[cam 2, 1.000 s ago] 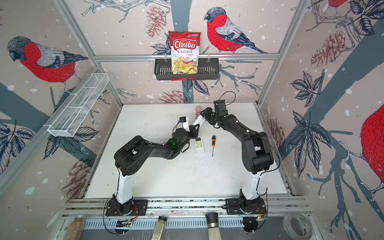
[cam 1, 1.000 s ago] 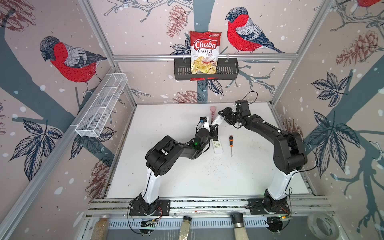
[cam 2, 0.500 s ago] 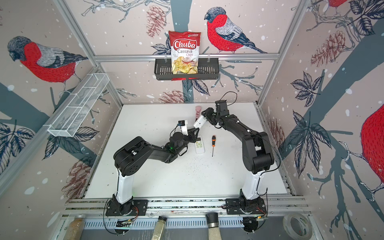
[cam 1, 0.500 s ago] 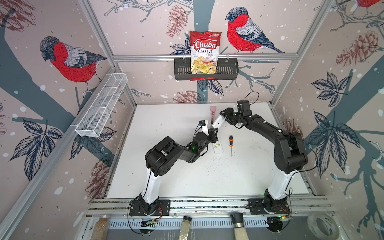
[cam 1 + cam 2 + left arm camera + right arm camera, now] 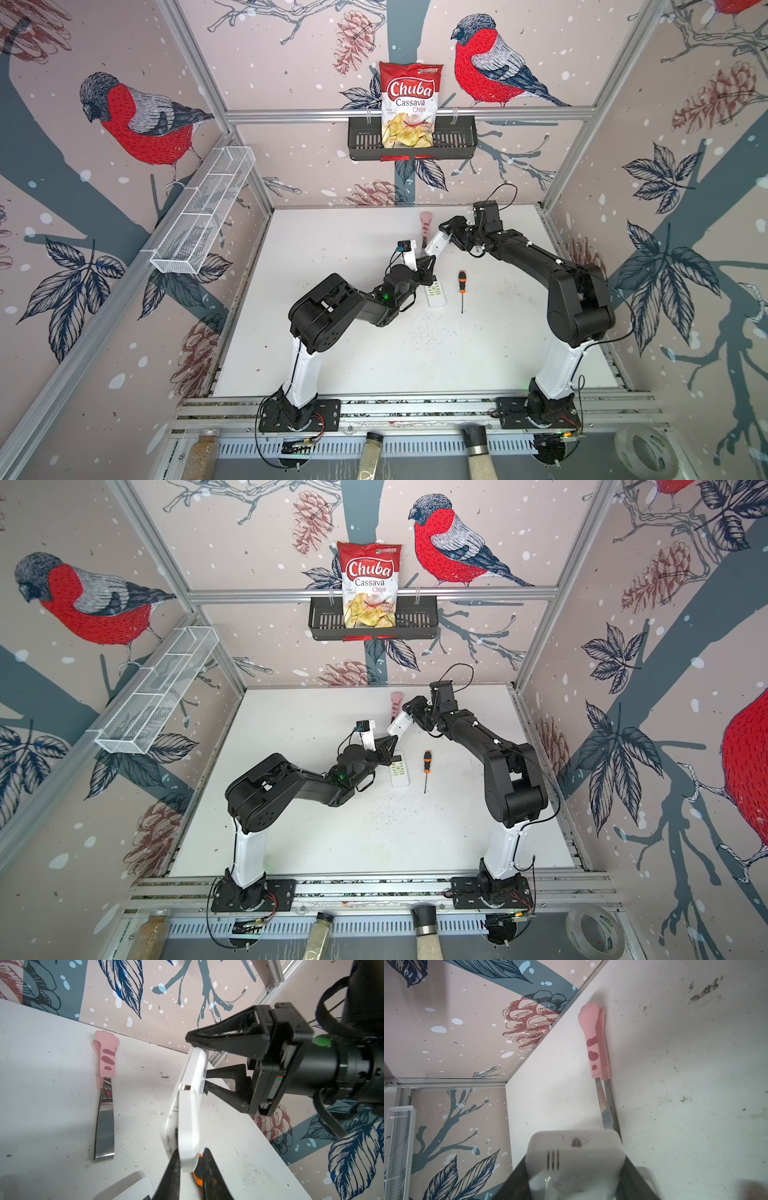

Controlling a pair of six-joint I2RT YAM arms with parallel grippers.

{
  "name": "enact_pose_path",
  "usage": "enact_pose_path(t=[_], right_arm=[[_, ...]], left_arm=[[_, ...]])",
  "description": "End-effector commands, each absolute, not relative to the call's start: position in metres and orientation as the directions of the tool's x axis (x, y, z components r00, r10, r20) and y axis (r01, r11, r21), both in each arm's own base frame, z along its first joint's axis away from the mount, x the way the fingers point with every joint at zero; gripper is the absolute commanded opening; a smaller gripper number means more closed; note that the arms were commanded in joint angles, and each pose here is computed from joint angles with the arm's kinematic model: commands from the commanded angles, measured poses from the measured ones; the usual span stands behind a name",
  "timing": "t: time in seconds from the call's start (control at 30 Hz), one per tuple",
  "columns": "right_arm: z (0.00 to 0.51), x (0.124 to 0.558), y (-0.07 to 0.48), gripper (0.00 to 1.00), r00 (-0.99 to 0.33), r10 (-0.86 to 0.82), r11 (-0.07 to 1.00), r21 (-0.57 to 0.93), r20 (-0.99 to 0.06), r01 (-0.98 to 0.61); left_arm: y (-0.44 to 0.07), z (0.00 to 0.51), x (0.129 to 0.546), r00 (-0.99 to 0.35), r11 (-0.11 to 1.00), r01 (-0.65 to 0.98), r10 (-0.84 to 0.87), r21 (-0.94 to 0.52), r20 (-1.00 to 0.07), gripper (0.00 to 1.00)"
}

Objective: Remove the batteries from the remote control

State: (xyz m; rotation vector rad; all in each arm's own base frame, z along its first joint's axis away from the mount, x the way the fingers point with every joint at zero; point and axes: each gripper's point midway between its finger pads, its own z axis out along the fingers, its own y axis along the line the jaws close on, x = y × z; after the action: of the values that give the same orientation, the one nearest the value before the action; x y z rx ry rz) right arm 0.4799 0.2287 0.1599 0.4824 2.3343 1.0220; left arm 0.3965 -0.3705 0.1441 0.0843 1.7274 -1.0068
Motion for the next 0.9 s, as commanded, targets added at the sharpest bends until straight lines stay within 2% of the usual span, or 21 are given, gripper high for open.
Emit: enact_pose_path(t=[0.0, 0.73, 0.87], right_arm=[[0.164, 0.485, 0.23, 0.04, -0.78, 0.514, 0.644, 0.761, -0.356, 0.078], [0.162, 0.484, 0.229, 0.04, -0.782, 0.511, 0.651, 0.755, -0.356, 0.082], [0.16, 0.484, 0.228, 0.04, -0.782, 0.512, 0.652, 0.753, -0.356, 0.084]], left_arm=[[-0.372, 0.162, 0.395, -0.378, 0.611, 0.546, -0.431, -0.573, -0.819, 0.21], [-0.393, 0.167, 0.399, -0.402, 0.566, 0.586, -0.419, -0.58, -0.814, 0.21], [-0.396, 0.162, 0.398, -0.415, 0.558, 0.588, -0.413, -0.586, -0.81, 0.14]])
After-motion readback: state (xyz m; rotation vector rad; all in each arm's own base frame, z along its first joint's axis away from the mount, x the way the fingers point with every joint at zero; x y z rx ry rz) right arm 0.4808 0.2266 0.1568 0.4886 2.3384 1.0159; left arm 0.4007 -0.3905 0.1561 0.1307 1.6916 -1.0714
